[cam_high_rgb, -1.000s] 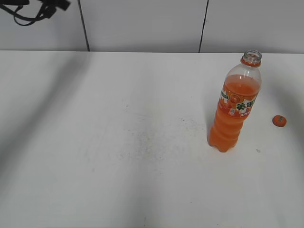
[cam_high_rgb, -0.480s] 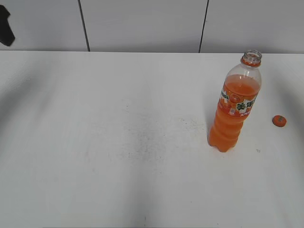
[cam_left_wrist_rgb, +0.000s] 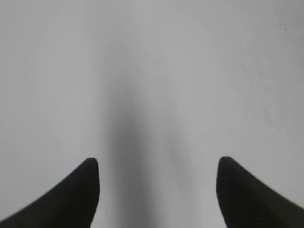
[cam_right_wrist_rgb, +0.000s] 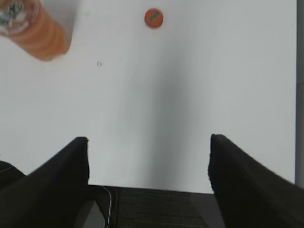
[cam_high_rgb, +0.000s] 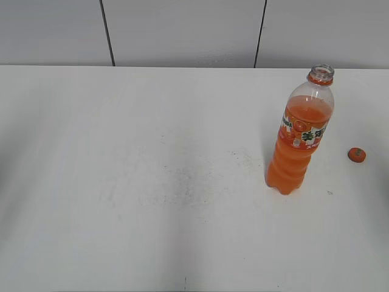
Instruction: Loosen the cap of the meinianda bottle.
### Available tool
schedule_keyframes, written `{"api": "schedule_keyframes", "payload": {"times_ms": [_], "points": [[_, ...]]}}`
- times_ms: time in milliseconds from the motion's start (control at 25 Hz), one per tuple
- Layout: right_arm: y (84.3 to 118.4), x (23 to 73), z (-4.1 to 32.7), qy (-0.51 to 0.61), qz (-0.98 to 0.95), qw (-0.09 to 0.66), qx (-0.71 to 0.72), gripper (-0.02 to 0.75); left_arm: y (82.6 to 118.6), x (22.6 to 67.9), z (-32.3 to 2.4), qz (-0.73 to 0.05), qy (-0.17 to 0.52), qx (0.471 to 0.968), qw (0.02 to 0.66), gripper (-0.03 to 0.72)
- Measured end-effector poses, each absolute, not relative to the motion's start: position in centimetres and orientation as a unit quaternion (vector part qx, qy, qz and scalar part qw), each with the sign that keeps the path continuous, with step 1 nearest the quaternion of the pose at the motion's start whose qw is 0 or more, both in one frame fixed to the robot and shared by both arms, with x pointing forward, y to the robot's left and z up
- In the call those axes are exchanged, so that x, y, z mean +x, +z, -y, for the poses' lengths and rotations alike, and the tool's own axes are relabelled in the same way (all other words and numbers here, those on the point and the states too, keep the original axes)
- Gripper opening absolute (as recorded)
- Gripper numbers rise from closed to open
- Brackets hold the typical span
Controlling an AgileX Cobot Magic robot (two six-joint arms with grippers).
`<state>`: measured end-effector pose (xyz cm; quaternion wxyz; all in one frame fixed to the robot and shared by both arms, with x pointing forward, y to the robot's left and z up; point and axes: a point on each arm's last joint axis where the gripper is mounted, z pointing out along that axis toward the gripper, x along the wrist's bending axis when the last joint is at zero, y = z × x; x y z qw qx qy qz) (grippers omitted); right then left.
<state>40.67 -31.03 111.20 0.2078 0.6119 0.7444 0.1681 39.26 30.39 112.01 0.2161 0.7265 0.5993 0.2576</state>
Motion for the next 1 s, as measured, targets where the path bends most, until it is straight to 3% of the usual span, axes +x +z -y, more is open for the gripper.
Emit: {"api": "schedule_keyframes", "payload": {"times_ms": [280, 480, 1000], "points": [[105.3, 34.1, 30.0, 0.19, -0.744, 0.219, 0.601, 0.574, 110.0, 29.2, -30.0, -0.574, 0.34, 0.683, 0.296, 0.472], [104.2, 30.9, 29.2, 0.226, -0.74, 0.221, 0.593, 0.565, 108.8, 25.0, -29.8, -0.564, 0.362, 0.672, 0.315, 0.472], [105.3, 24.5, 29.2, 0.334, -0.676, 0.358, 0.55, 0.565, 107.2, 23.0, -29.5, -0.54, 0.399, 0.645, 0.365, 0.471]]}}
